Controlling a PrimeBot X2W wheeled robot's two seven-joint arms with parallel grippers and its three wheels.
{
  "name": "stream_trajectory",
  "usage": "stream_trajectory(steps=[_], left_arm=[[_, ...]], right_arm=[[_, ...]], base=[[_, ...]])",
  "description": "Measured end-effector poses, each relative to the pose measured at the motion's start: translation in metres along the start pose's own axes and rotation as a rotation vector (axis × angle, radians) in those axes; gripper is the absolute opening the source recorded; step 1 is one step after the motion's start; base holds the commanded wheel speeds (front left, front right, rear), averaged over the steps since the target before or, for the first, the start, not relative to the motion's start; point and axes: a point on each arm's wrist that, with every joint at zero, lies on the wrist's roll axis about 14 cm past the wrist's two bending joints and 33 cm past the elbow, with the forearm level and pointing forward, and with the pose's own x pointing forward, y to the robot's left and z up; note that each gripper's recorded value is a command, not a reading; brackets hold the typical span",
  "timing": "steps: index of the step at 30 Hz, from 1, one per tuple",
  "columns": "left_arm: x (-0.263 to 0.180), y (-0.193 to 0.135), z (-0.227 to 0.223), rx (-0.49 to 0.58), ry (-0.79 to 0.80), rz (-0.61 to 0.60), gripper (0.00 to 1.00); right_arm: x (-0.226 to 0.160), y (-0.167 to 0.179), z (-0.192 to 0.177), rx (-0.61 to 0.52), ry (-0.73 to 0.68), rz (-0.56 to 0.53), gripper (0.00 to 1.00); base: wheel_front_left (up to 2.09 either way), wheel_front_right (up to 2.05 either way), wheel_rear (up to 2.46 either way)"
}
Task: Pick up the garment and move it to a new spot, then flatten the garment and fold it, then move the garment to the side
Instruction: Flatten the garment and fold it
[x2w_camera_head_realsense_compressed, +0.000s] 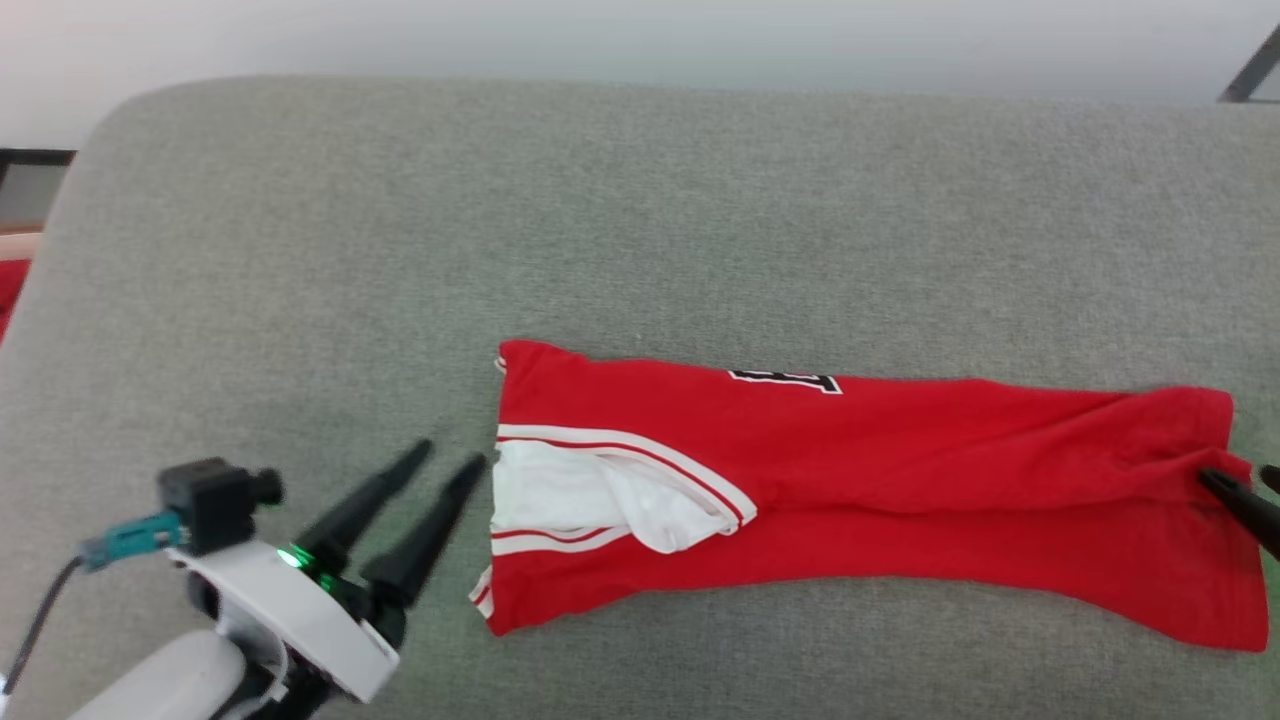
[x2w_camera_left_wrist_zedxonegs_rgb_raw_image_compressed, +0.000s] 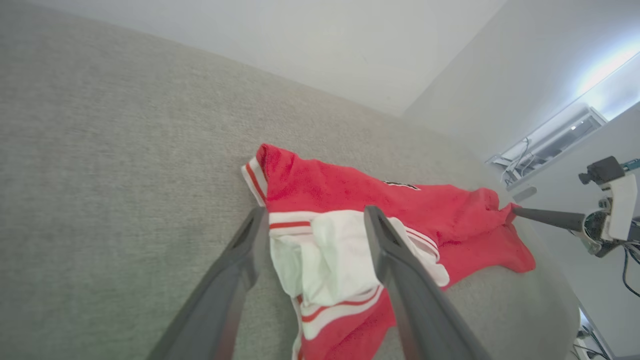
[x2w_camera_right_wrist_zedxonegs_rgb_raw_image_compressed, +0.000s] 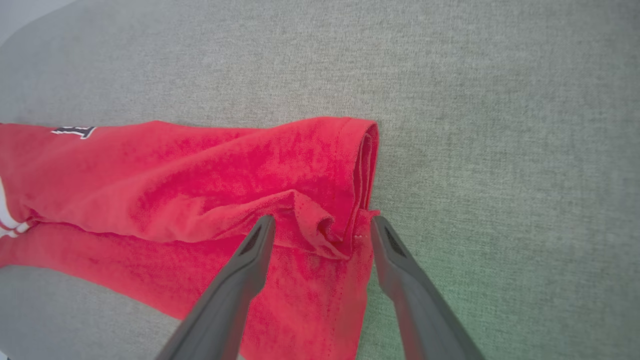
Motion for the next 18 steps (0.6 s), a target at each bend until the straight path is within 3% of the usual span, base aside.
stream_trajectory(steps=[3, 9, 15, 18], left_arm=[[-0.005, 0.014, 0.017, 0.035, -0.098, 0.085, 1.00], [-0.020, 0.020, 0.015, -0.018, -0.211, 0.175, 1.00], [-0.045, 0.029, 0.015, 0.032, -0.310, 0.283, 1.00], [-0.056, 0.033, 0.022, 0.118, -0.340, 0.324, 1.00]], right_arm=[[-0.004, -0.006, 0.003, 0.009, -0.006, -0.016, 1.00], [-0.005, -0.011, 0.000, 0.015, 0.020, -0.035, 1.00], [0.001, -0.013, -0.007, 0.032, 0.086, -0.053, 1.00], [0.006, -0.013, -0.012, 0.041, 0.124, -0.062, 1.00]], base=[[0.00, 0.00, 0.00], [0.00, 0.00, 0.00], [0.00, 0.00, 0.00], [0.00, 0.00, 0.00]])
